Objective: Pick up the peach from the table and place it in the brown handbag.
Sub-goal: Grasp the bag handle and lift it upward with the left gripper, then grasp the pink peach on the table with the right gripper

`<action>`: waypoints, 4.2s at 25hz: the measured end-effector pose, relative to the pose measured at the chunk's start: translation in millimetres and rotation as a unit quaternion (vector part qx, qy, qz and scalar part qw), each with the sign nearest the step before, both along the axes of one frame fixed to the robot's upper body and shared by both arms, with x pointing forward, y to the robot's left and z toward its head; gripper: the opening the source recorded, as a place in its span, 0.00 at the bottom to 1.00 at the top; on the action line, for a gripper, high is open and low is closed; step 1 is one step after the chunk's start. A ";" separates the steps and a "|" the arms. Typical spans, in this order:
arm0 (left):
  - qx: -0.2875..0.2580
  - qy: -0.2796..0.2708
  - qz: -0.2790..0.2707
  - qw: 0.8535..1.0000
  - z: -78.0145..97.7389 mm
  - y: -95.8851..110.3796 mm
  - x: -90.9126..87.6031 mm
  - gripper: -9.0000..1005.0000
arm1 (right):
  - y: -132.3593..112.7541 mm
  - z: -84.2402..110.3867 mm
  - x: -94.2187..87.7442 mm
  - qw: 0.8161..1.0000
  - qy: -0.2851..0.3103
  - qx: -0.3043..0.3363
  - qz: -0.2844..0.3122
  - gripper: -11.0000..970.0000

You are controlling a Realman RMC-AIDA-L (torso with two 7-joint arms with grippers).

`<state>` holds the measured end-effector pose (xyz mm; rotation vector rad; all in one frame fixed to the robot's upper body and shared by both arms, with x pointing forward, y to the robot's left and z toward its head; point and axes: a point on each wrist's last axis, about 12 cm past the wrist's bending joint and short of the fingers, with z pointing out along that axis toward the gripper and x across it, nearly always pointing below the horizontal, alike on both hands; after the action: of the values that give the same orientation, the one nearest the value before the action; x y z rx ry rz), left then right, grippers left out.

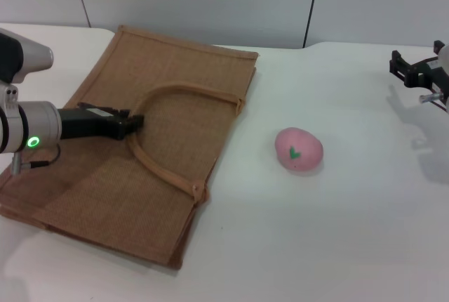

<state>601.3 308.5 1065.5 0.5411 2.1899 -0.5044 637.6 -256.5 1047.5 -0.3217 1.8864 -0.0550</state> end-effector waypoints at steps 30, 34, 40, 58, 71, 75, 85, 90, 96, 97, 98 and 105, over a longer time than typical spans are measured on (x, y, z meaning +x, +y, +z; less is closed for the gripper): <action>0.016 -0.155 -0.047 0.987 160.9 23.7 1.9 0.14 | 38.6 3.1 0.7 0.996 0.033 -0.025 0.079 0.85; 0.023 -0.171 -0.056 0.983 180.9 18.9 -0.6 0.14 | 43.1 5.5 1.9 0.995 0.040 -0.027 0.086 0.85; 0.041 -0.201 -0.072 0.976 210.8 10.2 -6.8 0.14 | 54.9 9.2 1.4 0.992 0.049 -0.033 0.108 0.85; 0.051 -0.213 -0.083 0.972 225.4 5.4 -13.2 0.13 | 93.6 89.1 -34.0 0.968 0.069 -0.076 0.227 0.85; 0.054 -0.215 -0.085 0.971 226.0 4.5 -13.8 0.13 | 110.5 108.1 -53.6 0.914 0.235 -0.139 0.301 0.85; 0.055 -0.215 -0.086 0.971 225.9 3.9 -13.7 0.13 | 113.0 110.2 -53.3 0.902 0.260 -0.117 0.325 0.85; 0.055 -0.217 -0.090 0.971 227.3 1.7 -12.3 0.13 | 117.5 88.2 -38.6 0.878 0.315 -0.145 0.331 0.88; 0.054 -0.217 -0.092 0.970 227.4 0.5 -11.6 0.13 | 121.5 89.1 -34.7 0.876 0.314 -0.151 0.334 0.91; 0.055 -0.217 -0.093 0.970 227.4 0.3 -11.5 0.13 | 127.9 98.1 -34.0 0.879 0.297 -0.150 0.342 0.90; 0.055 -0.217 -0.093 0.970 227.4 0.3 -11.5 0.13 | 128.6 99.1 -33.5 0.880 0.293 -0.150 0.342 0.90; 0.055 -0.217 -0.093 0.970 227.4 0.3 -11.5 0.13 | 129.0 99.3 -33.0 0.881 0.290 -0.150 0.341 0.89; 0.054 -0.219 -0.097 0.969 228.9 -2.6 -10.0 0.13 | 127.7 93.8 -30.9 0.884 0.288 -0.155 0.335 0.88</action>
<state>591.2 305.9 1294.4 0.8456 1.7578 -0.3286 606.7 -128.8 1141.2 -1.3171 2.2396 0.2355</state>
